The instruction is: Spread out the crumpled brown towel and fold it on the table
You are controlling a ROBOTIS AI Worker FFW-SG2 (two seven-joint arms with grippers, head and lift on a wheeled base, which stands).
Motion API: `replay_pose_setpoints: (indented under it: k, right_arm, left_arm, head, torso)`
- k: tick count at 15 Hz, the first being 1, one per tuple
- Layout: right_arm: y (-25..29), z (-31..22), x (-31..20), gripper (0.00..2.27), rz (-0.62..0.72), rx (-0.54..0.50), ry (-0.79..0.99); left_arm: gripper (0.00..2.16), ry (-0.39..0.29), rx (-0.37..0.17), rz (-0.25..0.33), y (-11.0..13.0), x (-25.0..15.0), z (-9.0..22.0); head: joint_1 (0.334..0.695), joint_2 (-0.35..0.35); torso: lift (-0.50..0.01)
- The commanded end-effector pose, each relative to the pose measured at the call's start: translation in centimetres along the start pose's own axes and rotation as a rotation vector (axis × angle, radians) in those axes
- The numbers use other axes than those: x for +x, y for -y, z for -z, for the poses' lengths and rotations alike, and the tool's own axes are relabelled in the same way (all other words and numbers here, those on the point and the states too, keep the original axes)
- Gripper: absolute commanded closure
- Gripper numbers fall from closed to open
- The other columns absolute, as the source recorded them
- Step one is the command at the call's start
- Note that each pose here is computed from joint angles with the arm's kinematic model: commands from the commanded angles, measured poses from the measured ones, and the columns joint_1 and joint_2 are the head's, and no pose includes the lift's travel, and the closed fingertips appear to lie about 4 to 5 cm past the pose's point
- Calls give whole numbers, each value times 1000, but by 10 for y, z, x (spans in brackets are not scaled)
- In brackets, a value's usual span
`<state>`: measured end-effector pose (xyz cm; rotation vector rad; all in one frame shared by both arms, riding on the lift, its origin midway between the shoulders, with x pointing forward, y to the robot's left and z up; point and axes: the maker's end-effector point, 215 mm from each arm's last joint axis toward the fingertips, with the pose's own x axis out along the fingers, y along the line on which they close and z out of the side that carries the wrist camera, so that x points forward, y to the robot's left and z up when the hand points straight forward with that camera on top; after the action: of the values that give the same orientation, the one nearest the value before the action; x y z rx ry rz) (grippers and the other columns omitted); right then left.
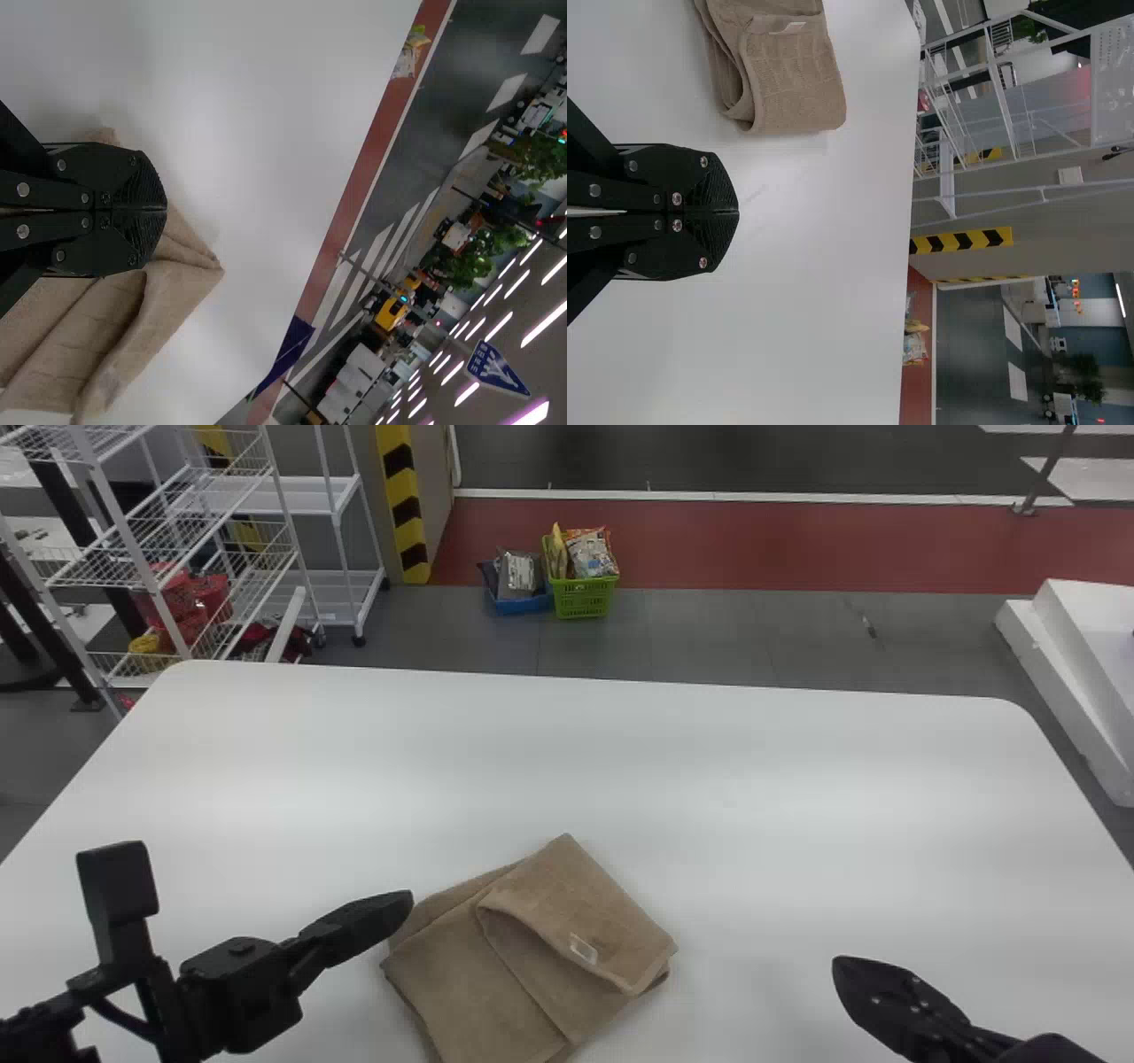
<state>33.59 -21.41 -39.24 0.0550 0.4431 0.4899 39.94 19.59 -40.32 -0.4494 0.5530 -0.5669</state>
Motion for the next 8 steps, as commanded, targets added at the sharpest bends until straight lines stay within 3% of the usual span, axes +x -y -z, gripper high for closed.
replay_pose_setpoints:
  k: [1, 6, 8]
  right_arm:
    - [2, 1, 0, 1301, 4, 3, -1]
    - [-1, -1, 5, 1301, -5, 4, 5]
    - [-3, -1, 5, 1301, -9, 5, 6]
  left_arm:
    - [1946, -9, 4, 31, 5, 5, 5]
    - [1946, 27, 63, 37, -5, 19, 4]
    - [1943, 9, 80, 26, -9, 27, 8]
  head:
    - [695, -17]
    - [695, -46]
    - [695, -38]
  torso:
    - [-127]
    - [-127]
    - [-127]
